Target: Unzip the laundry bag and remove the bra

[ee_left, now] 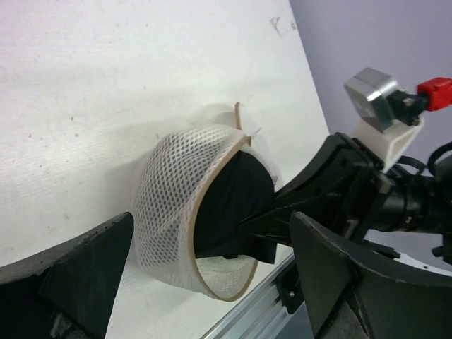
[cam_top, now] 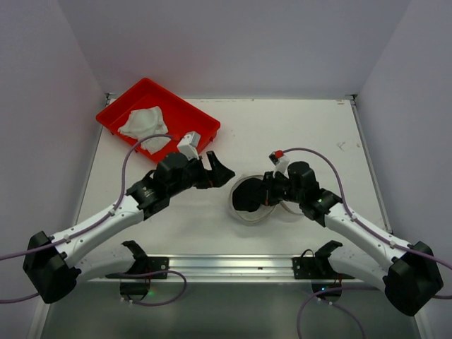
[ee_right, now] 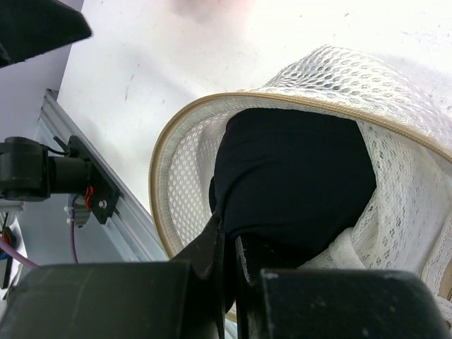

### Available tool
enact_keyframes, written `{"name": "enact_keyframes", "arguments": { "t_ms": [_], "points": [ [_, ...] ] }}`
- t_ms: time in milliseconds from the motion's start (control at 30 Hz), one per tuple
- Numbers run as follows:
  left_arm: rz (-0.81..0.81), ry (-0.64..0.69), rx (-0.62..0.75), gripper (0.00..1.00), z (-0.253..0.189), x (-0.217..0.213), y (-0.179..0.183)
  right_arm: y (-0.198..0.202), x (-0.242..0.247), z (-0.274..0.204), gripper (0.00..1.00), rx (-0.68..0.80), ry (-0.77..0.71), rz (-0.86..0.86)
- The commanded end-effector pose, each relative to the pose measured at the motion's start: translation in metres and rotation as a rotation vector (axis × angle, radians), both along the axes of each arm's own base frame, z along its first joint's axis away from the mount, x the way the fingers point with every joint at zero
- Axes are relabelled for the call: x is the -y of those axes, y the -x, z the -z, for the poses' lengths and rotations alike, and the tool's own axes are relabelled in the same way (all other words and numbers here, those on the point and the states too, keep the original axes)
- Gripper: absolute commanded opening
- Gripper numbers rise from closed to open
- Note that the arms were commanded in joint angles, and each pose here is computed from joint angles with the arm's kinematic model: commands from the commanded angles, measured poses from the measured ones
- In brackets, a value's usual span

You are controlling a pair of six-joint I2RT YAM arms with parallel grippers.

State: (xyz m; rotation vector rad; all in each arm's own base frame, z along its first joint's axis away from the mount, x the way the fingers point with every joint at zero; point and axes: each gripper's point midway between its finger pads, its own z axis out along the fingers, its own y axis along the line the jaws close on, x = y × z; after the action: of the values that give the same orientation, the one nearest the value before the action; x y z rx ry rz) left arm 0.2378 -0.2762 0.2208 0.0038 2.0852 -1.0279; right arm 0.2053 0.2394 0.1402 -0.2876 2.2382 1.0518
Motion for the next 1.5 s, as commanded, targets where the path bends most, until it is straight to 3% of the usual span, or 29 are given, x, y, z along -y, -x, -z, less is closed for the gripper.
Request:
{"name": "enact_keyframes", "arguments": {
  "t_ms": [0, 300, 400, 433, 500, 533, 633, 1000, 1167, 1333, 1467],
  "points": [
    [-0.025, -0.070, -0.063, 0.94, 0.027, -0.003, -0.005, -0.004, -0.004, -0.011, 0.00, 0.045, -0.014, -0.019],
    [0.081, -0.135, -0.113, 0.69, 0.058, 0.034, -0.004, -0.005, -0.008, -0.013, 0.00, 0.037, -0.021, -0.033],
    [0.082, -0.168, -0.136, 0.54, 0.073, 0.038, -0.003, -0.004, -0.008, -0.016, 0.00, 0.036, -0.026, -0.039],
    [0.076, -0.180, -0.142, 0.43, 0.077, 0.037, -0.004, -0.003, -0.008, -0.018, 0.00, 0.042, -0.027, -0.043],
    [0.077, -0.193, -0.146, 0.31, 0.083, 0.036, -0.004, -0.001, -0.007, -0.022, 0.00, 0.047, -0.031, -0.045],
    [0.073, -0.200, -0.150, 0.18, 0.086, 0.036, -0.004, -0.001, -0.008, -0.024, 0.00, 0.050, -0.036, -0.049],
    [0.061, -0.225, -0.157, 0.00, 0.095, 0.031, -0.003, 0.008, -0.011, -0.039, 0.00, 0.066, -0.075, -0.093],
    [0.038, -0.321, -0.246, 0.00, 0.147, 0.018, 0.003, 0.049, -0.023, -0.146, 0.00, 0.289, -0.368, -0.291],
    [0.093, -0.221, -0.260, 0.00, 0.148, 0.040, 0.015, 0.056, -0.019, -0.174, 0.00, 0.393, -0.456, -0.293],
    [0.144, -0.063, -0.253, 0.00, 0.130, 0.062, 0.037, 0.034, -0.012, -0.175, 0.00, 0.478, -0.474, -0.160],
    [0.052, -0.066, -0.243, 0.00, 0.130, 0.043, 0.035, 0.027, -0.011, -0.167, 0.00, 0.462, -0.467, -0.122]
  ]
}}
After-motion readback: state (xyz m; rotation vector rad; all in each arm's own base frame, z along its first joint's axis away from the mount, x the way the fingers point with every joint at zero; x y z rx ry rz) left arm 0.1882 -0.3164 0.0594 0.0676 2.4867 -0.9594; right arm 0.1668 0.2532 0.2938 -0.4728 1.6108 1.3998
